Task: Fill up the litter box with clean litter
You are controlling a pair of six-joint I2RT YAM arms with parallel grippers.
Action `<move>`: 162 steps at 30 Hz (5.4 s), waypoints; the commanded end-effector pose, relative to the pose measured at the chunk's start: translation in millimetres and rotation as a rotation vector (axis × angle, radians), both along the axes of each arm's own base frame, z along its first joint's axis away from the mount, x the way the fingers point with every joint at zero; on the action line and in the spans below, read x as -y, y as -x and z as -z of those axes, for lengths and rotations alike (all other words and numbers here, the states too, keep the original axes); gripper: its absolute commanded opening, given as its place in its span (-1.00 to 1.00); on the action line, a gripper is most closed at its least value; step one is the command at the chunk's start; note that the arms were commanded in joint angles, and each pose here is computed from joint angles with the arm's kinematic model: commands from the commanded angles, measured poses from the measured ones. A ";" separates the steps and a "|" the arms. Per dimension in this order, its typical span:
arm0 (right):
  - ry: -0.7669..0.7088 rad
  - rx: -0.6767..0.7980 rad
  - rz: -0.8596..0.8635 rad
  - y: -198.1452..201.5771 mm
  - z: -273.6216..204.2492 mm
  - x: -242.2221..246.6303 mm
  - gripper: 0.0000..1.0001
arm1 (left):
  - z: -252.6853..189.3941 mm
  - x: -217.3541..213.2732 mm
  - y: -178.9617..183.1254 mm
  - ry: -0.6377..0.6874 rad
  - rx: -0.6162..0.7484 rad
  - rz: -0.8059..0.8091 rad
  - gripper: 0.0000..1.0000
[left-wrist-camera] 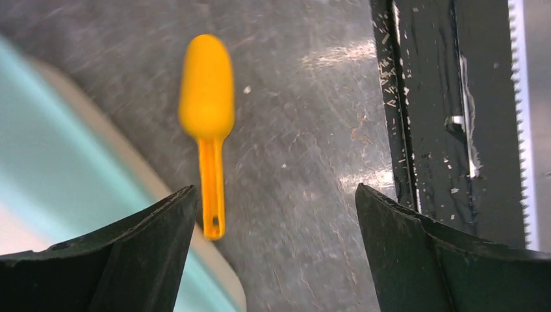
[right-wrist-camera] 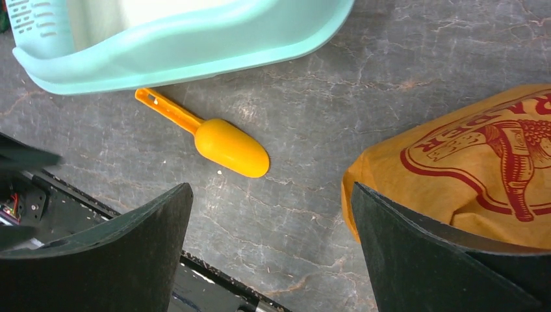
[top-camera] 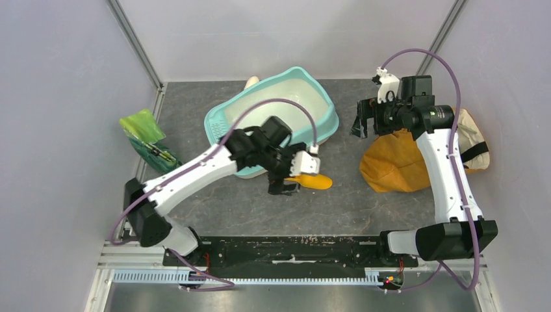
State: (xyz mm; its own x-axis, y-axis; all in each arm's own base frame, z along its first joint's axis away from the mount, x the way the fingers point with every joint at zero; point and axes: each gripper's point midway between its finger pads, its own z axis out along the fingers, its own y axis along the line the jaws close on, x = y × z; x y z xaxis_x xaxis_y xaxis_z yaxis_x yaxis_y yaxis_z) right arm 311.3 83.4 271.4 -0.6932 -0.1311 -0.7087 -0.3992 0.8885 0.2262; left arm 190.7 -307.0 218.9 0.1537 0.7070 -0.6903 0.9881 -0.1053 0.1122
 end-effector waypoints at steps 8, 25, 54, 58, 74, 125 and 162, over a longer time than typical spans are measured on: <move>-0.072 0.014 0.008 -8.7 -15.9 0.5 0.98 | 111.4 48.7 -48.9 -0.208 0.249 0.170 0.94; -0.063 0.013 -0.034 -1.0 -17.5 -1.3 0.98 | 197.3 39.7 -66.4 -0.388 0.234 0.164 0.94; -0.161 -0.014 -0.095 -8.7 -23.6 -19.4 0.98 | -98.8 -104.3 -220.6 0.243 0.063 -0.771 -0.96; -0.167 -0.014 -0.115 -8.8 -26.6 -21.4 0.98 | -93.3 -198.9 -318.9 0.091 0.224 -1.082 -0.96; -0.170 -0.036 -0.125 -7.8 -23.7 -22.4 0.98 | 70.5 -372.8 -359.6 -0.546 0.233 -0.943 -0.97; -0.109 -0.079 -0.150 -14.8 -3.5 -22.0 0.98 | 98.6 -179.0 -210.0 0.072 -0.363 -1.192 -0.96; -0.118 -0.037 -0.328 -17.5 -16.5 -82.4 0.98 | -85.9 -336.7 -105.1 -0.262 0.056 -0.820 0.79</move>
